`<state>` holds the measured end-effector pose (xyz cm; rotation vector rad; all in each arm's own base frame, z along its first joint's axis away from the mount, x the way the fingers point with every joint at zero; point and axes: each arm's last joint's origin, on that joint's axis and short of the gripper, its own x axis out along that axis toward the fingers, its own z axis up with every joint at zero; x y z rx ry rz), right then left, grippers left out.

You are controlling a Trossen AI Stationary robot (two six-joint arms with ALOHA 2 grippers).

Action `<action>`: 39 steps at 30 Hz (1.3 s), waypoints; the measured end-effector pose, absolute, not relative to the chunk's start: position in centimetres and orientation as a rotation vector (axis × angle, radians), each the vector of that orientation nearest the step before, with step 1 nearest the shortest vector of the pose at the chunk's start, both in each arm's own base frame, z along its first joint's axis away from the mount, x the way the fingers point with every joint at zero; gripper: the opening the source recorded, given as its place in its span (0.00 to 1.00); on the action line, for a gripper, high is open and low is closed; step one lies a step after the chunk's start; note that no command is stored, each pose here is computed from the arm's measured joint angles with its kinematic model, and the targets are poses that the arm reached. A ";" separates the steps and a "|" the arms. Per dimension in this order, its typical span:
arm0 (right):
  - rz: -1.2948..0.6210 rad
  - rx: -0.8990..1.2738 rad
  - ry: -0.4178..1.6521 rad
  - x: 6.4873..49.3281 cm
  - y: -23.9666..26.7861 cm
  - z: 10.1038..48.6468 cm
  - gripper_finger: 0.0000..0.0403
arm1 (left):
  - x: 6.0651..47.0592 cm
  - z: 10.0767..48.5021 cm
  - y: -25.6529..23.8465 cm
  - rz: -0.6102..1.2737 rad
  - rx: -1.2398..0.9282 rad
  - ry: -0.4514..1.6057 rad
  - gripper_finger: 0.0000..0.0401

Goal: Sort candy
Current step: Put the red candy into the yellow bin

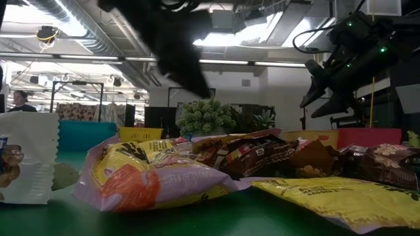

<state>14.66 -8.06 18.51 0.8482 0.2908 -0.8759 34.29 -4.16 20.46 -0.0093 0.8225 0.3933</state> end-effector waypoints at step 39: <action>-0.879 0.850 0.303 14.6 -8.0 18.4 0.51 | 30.8 14.6 -5.2 0.558 -0.090 0.963 0.36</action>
